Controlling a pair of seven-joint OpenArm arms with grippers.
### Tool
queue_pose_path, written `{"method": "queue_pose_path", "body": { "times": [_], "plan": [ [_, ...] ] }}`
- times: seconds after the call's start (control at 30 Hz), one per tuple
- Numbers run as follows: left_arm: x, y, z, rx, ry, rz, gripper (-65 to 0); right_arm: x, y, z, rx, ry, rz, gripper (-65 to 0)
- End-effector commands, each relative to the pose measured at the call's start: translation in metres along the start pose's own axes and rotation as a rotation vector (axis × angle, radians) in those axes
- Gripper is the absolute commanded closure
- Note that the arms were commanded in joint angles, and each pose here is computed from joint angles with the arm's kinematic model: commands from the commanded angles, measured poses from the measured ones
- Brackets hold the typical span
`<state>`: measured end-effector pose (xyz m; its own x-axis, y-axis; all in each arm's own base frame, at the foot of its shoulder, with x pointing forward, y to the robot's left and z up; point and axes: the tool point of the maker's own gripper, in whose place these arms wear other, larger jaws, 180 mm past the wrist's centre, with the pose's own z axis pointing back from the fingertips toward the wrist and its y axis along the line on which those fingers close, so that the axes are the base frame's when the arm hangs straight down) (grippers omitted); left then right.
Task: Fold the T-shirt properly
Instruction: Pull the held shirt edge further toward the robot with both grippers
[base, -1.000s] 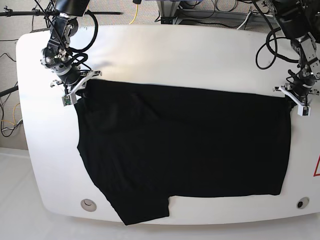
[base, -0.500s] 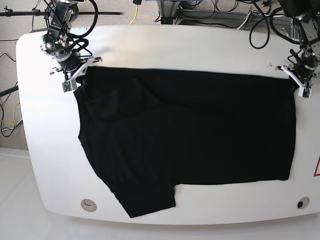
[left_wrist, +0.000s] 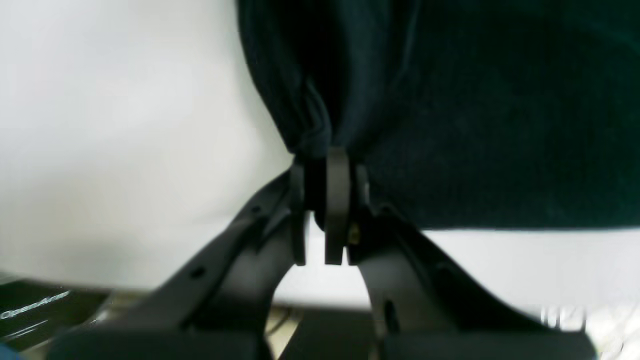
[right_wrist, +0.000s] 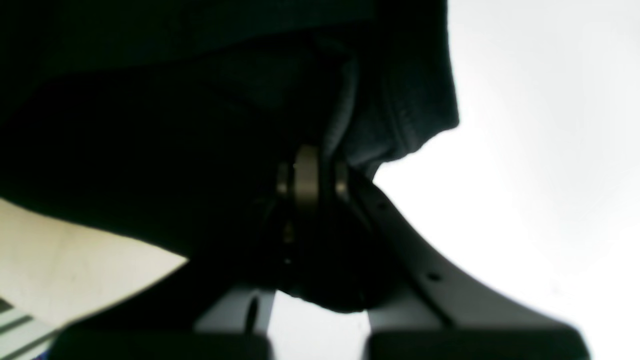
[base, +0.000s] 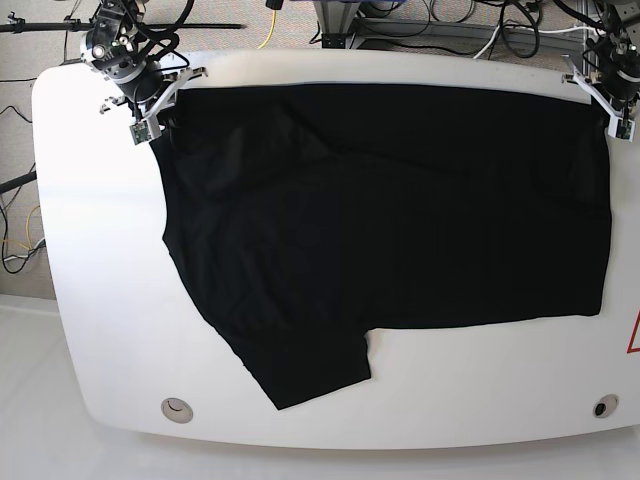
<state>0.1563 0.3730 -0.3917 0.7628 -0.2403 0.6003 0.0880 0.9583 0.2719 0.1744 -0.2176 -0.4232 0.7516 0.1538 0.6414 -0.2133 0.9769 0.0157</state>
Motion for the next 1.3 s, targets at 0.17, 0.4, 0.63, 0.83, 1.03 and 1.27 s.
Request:
{"method": "queue_pose_path", "body": {
  "times": [0.17,0.4,0.63,0.83,1.03,1.27],
  "plan": [
    [0.008,0.005,0.015,0.008,-0.027,-0.049,-0.2,-0.013,-0.007,0.013,-0.021,0.036,0.018,0.0],
    [-0.004,-0.005,0.023,-0.019,0.0,-0.063,-0.3,-0.029,-0.001,0.019,-0.01,0.081,0.027,0.0],
    [-0.013,-0.009,0.022,-0.043,0.021,-0.067,-0.6,-0.041,0.004,0.023,0.0,0.106,0.016,0.0],
    [-0.017,-0.01,0.02,-0.049,0.031,-0.061,-1.1,-0.045,0.009,0.024,0.007,0.117,0.01,-0.6],
    [-0.014,-0.008,0.028,-0.039,0.022,-0.078,-2.8,-0.048,0.008,0.025,0.005,0.135,0.014,0.0],
    [-0.003,-0.006,0.024,-0.037,-0.005,-0.077,-6.7,-0.032,0.008,0.024,0.01,0.083,0.028,-0.6]
  ]
}}
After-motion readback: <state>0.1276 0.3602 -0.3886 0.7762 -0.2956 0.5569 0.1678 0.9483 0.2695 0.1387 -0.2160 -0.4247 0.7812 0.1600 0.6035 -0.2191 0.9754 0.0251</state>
